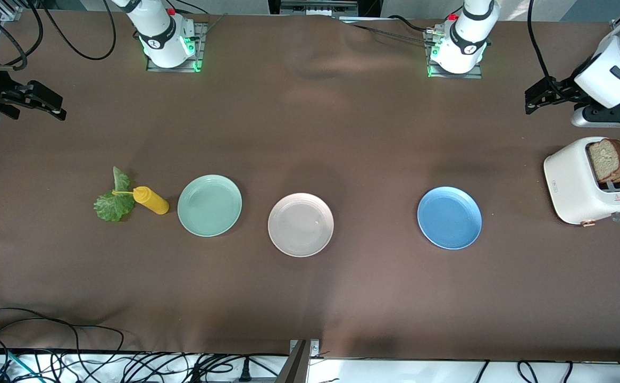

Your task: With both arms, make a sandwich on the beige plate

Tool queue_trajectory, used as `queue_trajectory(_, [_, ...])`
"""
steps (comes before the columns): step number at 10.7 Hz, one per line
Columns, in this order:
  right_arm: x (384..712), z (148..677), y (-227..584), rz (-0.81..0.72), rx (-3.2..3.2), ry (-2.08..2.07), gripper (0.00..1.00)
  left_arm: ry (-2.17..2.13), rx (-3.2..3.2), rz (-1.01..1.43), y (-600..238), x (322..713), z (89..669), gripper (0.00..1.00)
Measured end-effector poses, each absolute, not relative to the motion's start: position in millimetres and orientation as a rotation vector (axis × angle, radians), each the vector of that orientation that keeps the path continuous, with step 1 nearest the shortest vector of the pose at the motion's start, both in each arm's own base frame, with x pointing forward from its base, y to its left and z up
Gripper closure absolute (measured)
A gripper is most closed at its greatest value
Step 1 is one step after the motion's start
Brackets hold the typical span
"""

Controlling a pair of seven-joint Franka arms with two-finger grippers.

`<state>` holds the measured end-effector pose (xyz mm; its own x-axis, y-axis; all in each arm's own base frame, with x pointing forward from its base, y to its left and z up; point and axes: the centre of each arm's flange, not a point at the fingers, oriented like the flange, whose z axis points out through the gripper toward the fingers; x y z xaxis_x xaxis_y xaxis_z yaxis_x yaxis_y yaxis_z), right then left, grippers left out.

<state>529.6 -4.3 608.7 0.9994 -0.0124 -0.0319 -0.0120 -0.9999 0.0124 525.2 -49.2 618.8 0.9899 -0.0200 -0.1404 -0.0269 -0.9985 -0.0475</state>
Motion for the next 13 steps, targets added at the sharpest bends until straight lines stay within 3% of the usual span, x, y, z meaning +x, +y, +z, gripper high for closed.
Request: queue_trajectory(13, [528.8, 611.9, -5.1, -0.096, 3.128, -0.021, 0.0, 0.032, -3.084, 0.225, -47.8, 525.0, 617.6, 0.0])
